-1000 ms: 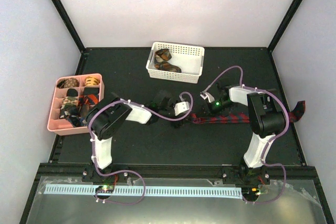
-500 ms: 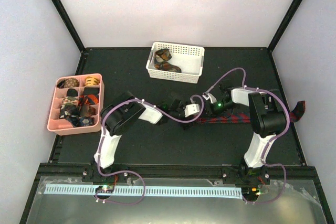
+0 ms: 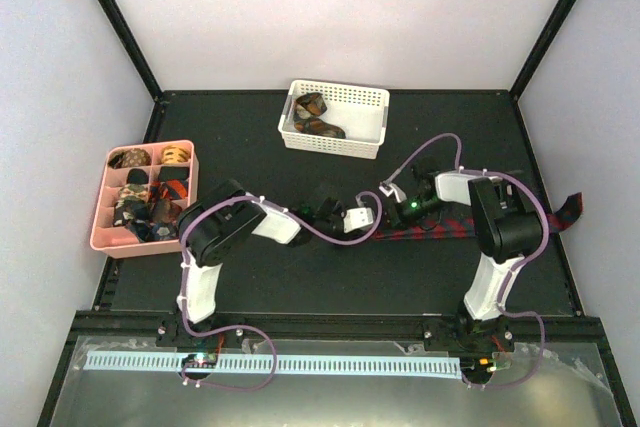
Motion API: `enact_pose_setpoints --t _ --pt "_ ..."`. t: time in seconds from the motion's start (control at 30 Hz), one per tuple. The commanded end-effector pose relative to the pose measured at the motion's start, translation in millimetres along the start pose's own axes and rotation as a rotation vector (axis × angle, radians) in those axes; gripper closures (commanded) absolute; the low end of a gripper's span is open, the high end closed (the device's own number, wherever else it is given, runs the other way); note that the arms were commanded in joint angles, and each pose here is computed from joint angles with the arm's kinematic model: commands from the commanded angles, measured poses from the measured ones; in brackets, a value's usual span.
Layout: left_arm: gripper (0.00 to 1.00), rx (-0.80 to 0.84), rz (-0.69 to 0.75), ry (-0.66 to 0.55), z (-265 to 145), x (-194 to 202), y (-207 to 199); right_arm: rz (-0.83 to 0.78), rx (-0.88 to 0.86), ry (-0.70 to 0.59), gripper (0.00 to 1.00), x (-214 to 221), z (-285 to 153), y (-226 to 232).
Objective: Roll the ties
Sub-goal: Roll the tie at the center of the board.
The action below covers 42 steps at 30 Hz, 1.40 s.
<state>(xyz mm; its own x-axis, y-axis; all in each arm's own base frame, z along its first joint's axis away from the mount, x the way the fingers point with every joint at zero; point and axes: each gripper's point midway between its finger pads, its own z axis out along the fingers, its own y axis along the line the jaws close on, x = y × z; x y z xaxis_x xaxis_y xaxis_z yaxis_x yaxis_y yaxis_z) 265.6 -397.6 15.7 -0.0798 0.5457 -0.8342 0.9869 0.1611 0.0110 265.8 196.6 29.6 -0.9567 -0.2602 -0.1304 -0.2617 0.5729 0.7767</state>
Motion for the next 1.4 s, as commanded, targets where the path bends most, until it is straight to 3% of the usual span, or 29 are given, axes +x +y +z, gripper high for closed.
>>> enact_pose_setpoints --t 0.0,0.23,0.43,0.57,0.73,0.83,1.07,1.37 --pt "0.63 0.019 -0.046 0.14 -14.2 48.2 -11.6 -0.024 -0.029 0.033 0.98 11.3 9.6 10.3" --pt "0.63 0.0 -0.094 0.109 -12.2 44.3 -1.9 0.012 0.099 0.084 0.98 25.7 17.2 -23.4" --pt "0.43 -0.029 -0.143 0.023 -26.9 39.0 4.1 0.011 0.148 0.057 0.98 23.2 10.5 -26.8" --pt "0.4 -0.055 -0.132 -0.027 -41.2 29.9 4.2 -0.049 0.136 0.039 0.98 12.2 14.9 -18.3" --pt "0.23 -0.066 -0.136 -0.143 -72.6 14.2 -1.6 -0.057 0.115 0.057 0.98 -3.3 30.2 -13.7" --pt "0.18 -0.093 -0.163 -0.178 -80.7 15.9 5.2 -0.065 0.126 0.074 0.98 5.4 28.4 -13.3" --pt "0.12 -0.018 -0.157 -0.277 -69.1 10.1 -1.6 0.013 0.24 0.141 0.98 23.9 15.2 -34.9" --pt "0.12 0.023 -0.07 -0.294 -39.0 -0.3 -5.4 0.092 0.193 0.138 0.98 38.6 25.5 -37.0"
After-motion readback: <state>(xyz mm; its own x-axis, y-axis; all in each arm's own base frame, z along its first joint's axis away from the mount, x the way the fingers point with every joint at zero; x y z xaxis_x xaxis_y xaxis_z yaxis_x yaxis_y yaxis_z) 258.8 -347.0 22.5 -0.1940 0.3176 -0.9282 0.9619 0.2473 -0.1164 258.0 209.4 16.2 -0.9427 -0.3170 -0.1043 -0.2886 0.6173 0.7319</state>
